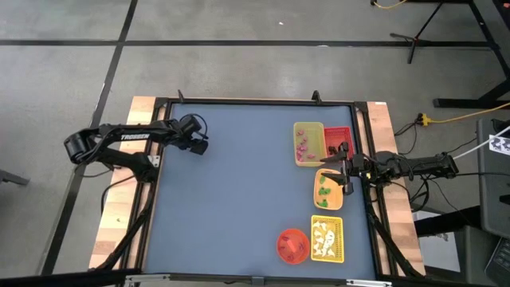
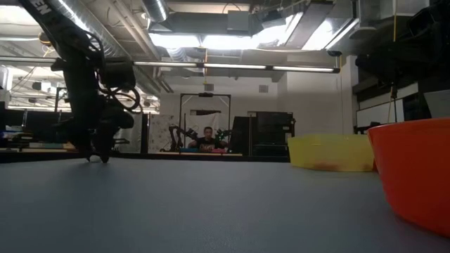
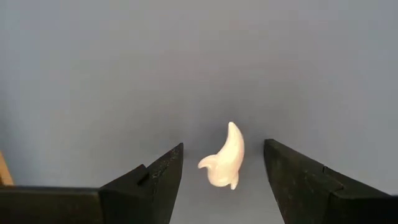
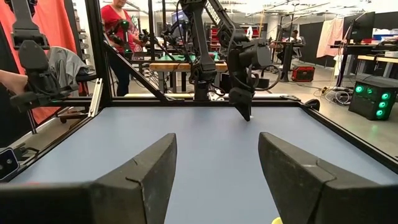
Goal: Sort Halloween decoration
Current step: Put the white ghost toy into the bottom yellow bin
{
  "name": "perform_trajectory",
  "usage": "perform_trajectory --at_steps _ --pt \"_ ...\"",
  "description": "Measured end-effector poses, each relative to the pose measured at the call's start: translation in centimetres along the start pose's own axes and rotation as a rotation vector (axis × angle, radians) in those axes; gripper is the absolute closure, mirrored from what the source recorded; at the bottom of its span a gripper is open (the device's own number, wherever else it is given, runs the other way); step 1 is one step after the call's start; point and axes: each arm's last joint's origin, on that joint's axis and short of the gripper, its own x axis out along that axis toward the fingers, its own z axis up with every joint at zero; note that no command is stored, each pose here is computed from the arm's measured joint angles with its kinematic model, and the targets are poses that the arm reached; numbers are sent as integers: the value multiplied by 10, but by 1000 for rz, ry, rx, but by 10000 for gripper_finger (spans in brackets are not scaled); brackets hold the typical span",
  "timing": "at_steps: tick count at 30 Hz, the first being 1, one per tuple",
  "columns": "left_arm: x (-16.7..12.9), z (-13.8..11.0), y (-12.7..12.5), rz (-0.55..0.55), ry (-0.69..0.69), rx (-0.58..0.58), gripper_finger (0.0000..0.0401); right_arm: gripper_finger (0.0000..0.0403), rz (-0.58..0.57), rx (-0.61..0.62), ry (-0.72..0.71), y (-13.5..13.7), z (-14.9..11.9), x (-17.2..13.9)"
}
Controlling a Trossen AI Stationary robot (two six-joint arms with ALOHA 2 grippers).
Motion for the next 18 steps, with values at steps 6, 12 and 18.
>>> perform_trajectory --at_steps 6,12,18 --pt "6 -1 -1 21 35 -15 193 178 0 0 0 0 0 0" --pt "7 -1 -1 19 49 -14 211 178 0 0 1 0 0 0" --pt "8 -2 -1 17 54 -18 243 178 0 0 0 0 0 0"
